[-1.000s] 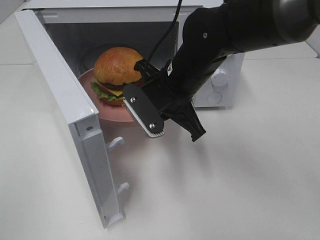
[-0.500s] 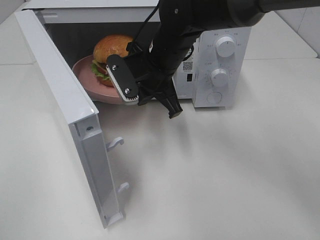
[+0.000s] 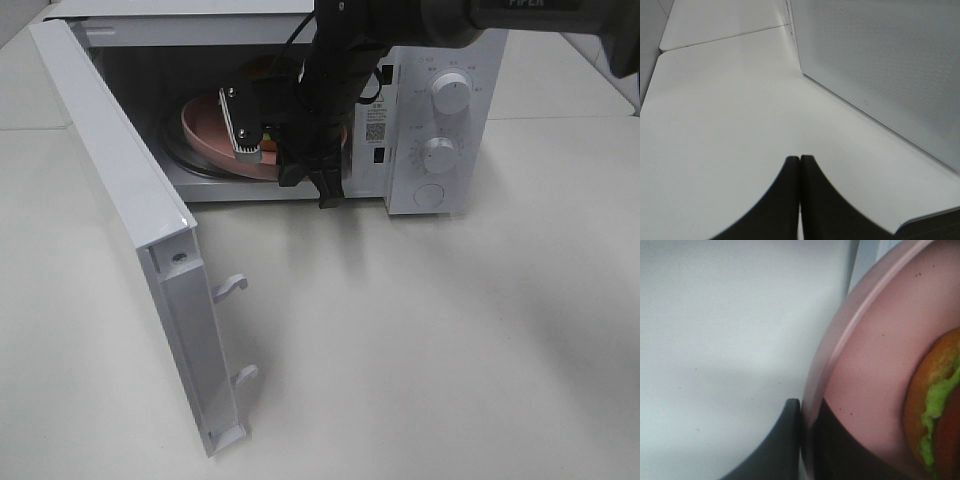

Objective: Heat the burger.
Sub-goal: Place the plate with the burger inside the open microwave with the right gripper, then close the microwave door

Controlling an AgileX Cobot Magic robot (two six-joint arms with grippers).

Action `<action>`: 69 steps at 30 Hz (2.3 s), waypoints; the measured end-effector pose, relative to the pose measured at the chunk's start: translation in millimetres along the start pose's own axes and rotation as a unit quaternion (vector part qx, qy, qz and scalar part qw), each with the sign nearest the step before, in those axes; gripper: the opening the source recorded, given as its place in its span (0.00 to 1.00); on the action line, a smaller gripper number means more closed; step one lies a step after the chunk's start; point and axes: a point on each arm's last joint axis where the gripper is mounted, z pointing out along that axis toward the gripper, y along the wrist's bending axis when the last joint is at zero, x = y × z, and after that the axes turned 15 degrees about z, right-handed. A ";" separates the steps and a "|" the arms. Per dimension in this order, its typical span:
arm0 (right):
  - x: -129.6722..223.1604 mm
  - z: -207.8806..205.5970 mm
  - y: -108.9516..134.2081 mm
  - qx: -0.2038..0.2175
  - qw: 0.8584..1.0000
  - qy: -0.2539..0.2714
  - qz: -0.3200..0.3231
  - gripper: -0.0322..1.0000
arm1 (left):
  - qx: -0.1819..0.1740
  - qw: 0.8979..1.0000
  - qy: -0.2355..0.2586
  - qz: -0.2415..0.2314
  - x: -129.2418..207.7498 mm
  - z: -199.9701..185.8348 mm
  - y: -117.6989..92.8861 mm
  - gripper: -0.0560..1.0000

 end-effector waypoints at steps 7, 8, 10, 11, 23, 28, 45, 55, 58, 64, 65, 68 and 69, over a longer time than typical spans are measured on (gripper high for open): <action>-2.1 11.1 -1.4 -0.004 0.997 -0.003 0.082 0.04 | 0.000 1.000 0.000 0.000 0.0 0.0 0.0 0.05; -2.3 10.9 -2.0 -0.002 0.995 -0.004 0.097 0.04 | 0.000 1.000 0.000 0.000 0.0 0.0 0.0 0.05; -3.4 11.2 -1.8 -0.001 0.994 -0.005 0.106 0.05 | 0.000 1.000 0.000 0.000 0.0 0.0 0.0 0.05; -3.4 11.2 -1.8 -0.001 0.994 -0.005 0.106 0.05 | 0.000 1.000 0.000 0.000 0.0 0.0 0.0 0.05; -9.9 -6.1 -6.5 -0.010 0.979 -0.016 0.204 0.41 | 0.000 1.000 0.000 0.000 0.0 0.0 0.0 0.05; -16.6 -19.5 -9.0 -0.034 0.959 -0.024 0.279 0.61 | 0.000 1.000 0.000 0.000 0.0 0.0 0.0 0.05; -26.2 -50.7 -11.1 -0.087 0.851 0.003 0.518 0.75 | 0.000 1.000 0.000 0.000 0.0 0.0 0.0 0.05; -25.1 -57.4 -7.5 -0.101 0.789 0.040 0.605 0.75 | 0.000 1.000 0.000 0.000 0.0 0.0 0.0 0.05; -24.7 -57.3 -7.6 -0.099 0.783 0.042 0.613 0.75 | 0.000 1.000 0.000 0.000 0.0 0.0 0.0 0.05; -23.7 -57.7 -8.0 -0.093 0.774 0.047 0.624 0.75 | 0.000 1.000 0.000 0.000 0.0 0.0 0.0 0.05; -23.7 -57.7 -8.0 -0.093 0.774 0.047 0.624 0.75 | 0.000 1.000 0.000 0.000 0.0 0.0 0.0 0.05; -19.6 -67.3 -6.7 -0.074 0.773 0.055 0.628 0.75 | 0.000 1.000 0.000 0.000 0.0 0.0 0.0 0.05; -17.8 -76.4 -4.4 -0.069 0.774 0.055 0.627 0.75 | 0.000 1.000 0.000 0.000 0.0 0.0 0.0 0.05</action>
